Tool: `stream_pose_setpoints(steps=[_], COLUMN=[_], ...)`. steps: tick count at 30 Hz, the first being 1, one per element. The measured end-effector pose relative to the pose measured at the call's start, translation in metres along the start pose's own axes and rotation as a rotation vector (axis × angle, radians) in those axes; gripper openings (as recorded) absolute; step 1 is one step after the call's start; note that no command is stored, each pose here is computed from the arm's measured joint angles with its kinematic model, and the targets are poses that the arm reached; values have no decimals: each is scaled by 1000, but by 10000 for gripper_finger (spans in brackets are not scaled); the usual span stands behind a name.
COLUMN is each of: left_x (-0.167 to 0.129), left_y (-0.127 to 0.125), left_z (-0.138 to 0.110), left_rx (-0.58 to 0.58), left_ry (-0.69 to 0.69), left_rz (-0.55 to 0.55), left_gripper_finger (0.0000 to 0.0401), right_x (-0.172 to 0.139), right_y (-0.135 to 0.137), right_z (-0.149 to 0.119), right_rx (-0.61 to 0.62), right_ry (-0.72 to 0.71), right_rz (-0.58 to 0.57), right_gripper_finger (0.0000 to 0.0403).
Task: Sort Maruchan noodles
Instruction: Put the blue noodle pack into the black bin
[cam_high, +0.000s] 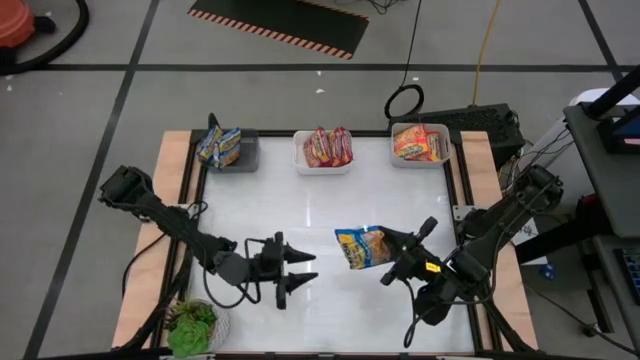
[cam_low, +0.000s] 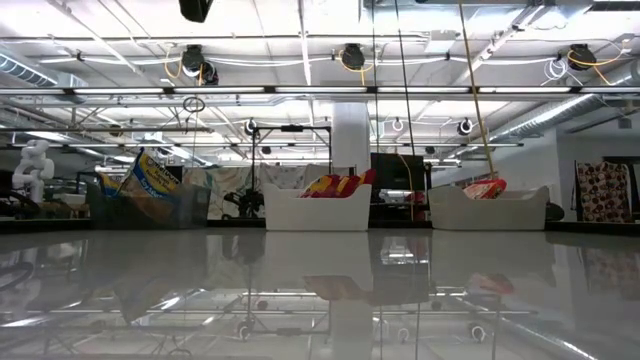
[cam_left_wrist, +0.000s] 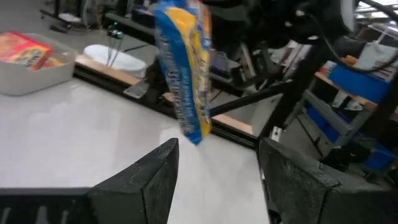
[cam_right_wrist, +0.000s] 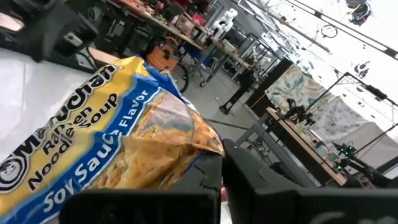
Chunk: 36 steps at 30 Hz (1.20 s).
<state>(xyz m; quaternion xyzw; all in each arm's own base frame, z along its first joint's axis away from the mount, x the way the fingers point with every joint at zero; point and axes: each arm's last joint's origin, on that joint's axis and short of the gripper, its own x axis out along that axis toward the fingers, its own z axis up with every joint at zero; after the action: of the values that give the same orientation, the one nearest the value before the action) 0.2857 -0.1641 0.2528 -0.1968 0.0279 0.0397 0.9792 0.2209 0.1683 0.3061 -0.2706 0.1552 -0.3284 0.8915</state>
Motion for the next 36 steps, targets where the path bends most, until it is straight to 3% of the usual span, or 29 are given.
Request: stream_pose_setpoints(steps=[8,16,19,26,31,36], left_x=[16,33,37,45,65,81], left_y=[9,19,21,15,12,4], left_z=[-16,-24,-26,-32,-41,-49], left_rx=[86,121,151,192,194,198], left_ry=[-25,-40,-76,-156,-176,-218], left_rz=[73,49,47,16,99,94], left_gripper_finger=[241,347,369,374,374,374], right_x=[0,0,0,0,0,0], right_y=[1,1,1,1,2,1], right_z=[2,2,2,2,2,3], right_rx=[27,48,49,37,31,32], right_ry=[-2,4,4,4,3,3], right_rz=[7,29,30,31,30,29], right_gripper_finger=[0,0,0,0,0,0])
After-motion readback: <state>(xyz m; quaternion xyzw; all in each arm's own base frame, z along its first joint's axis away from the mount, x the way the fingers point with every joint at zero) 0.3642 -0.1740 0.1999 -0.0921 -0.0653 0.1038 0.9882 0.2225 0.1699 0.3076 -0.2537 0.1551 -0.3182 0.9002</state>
